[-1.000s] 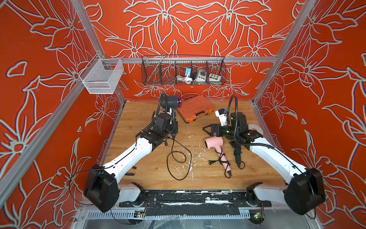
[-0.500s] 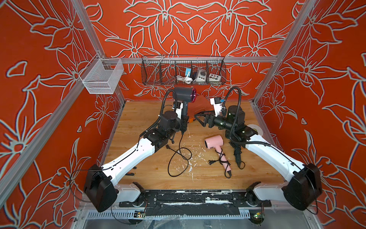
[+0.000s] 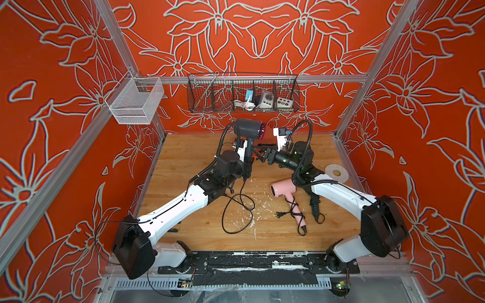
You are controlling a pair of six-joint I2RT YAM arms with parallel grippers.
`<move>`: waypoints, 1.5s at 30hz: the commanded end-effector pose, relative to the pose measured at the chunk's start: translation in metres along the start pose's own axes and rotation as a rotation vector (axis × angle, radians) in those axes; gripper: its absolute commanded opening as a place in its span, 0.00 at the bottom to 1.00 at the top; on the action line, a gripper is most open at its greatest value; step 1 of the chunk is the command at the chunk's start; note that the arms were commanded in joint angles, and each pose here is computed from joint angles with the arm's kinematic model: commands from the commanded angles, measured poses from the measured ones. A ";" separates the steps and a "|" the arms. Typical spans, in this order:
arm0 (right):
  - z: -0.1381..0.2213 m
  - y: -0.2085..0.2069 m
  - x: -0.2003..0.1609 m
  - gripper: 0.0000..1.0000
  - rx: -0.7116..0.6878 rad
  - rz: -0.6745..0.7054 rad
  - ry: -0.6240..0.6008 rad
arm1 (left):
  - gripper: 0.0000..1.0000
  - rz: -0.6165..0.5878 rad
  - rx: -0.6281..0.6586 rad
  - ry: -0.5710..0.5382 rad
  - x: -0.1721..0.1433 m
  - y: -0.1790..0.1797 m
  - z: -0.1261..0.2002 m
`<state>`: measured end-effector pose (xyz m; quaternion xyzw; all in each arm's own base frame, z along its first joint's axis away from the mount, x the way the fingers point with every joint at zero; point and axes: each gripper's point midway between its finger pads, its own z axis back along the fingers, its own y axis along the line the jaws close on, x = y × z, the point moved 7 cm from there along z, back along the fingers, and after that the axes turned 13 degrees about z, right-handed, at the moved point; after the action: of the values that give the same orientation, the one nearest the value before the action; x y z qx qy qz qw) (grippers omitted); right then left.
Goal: Wrap the cord around the hair dryer
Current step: Pick up the hair dryer from the center of the board.
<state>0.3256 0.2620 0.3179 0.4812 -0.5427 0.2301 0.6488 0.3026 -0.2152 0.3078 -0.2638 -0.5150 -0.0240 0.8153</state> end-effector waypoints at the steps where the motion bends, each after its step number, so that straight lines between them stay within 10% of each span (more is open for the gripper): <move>1: -0.006 0.009 0.011 0.71 0.099 -0.017 -0.133 | 0.00 -0.006 -0.068 -0.111 0.024 -0.017 0.005; 16: -0.022 0.015 -0.008 0.57 0.215 -0.063 -0.204 | 0.00 -0.012 -0.072 -0.091 0.014 -0.015 0.001; 32: -0.027 0.018 -0.005 0.11 0.260 -0.071 -0.200 | 0.00 -0.022 -0.086 -0.057 0.005 -0.013 0.000; 39: -0.030 0.017 -0.004 0.09 0.243 -0.053 -0.142 | 0.65 -0.047 -0.073 -0.038 0.003 -0.011 0.005; 45: -0.035 0.012 0.002 0.07 0.236 -0.022 -0.077 | 0.86 -0.064 -0.038 -0.046 0.005 -0.006 0.017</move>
<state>0.3352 0.2976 0.3017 0.5696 -0.5172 0.2316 0.5954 0.2965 -0.2170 0.2970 -0.2540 -0.5103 -0.0514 0.8200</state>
